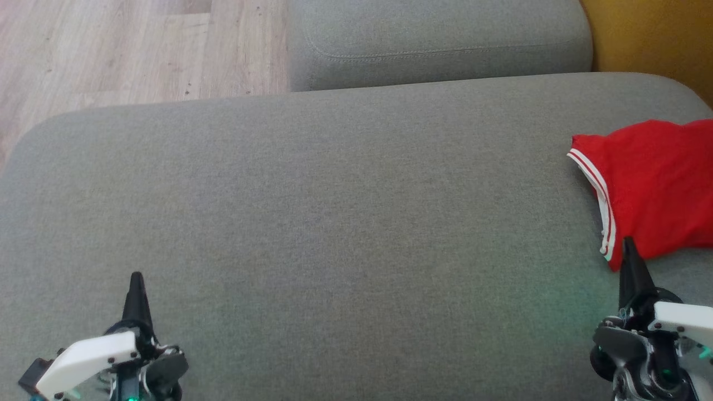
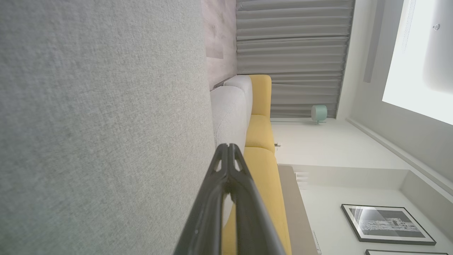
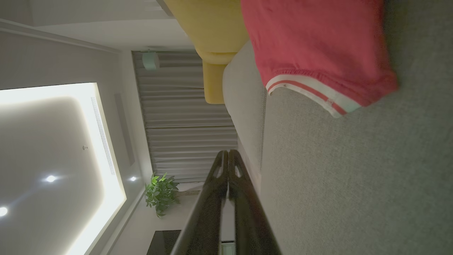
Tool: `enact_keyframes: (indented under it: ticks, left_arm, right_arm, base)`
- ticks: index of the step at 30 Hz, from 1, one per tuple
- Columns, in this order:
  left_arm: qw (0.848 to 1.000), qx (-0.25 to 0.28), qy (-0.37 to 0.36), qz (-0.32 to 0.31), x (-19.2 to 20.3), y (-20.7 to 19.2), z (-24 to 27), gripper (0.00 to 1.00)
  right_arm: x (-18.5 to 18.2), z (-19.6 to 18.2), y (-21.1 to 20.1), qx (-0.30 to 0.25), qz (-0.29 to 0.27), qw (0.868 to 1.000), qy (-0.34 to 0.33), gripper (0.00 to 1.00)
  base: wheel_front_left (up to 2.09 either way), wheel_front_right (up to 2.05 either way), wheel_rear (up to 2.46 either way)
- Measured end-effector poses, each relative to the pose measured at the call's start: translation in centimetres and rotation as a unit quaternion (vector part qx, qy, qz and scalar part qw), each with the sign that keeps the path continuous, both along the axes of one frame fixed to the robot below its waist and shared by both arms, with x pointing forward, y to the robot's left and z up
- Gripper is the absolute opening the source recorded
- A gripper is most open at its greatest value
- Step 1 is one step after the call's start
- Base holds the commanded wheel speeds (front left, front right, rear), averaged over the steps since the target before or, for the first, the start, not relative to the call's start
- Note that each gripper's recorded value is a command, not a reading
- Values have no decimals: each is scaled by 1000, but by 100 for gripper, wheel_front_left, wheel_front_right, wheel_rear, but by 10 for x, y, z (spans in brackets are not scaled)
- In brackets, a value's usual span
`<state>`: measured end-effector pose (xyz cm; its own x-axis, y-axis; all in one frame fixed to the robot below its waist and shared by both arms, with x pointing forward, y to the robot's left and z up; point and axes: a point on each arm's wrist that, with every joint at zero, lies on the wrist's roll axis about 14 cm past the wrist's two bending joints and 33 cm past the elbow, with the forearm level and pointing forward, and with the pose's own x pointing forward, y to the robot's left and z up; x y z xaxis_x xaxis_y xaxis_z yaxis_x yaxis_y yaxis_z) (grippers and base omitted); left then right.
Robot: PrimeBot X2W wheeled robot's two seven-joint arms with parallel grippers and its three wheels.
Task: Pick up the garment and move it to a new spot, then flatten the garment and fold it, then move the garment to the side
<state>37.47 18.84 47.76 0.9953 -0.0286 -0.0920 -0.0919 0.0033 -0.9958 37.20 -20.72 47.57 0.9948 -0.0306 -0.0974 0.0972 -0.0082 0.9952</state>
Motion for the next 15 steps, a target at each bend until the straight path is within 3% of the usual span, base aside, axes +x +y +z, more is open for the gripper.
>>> enact_keyframes:
  ticks: [15]
  left_arm:
    - [1000, 0, 0, 0, 0, 0, 0, 0]
  right_arm:
    - [0, 0, 0, 0, 0, 1000, 0, 0]
  base:
    - [0, 0, 0]
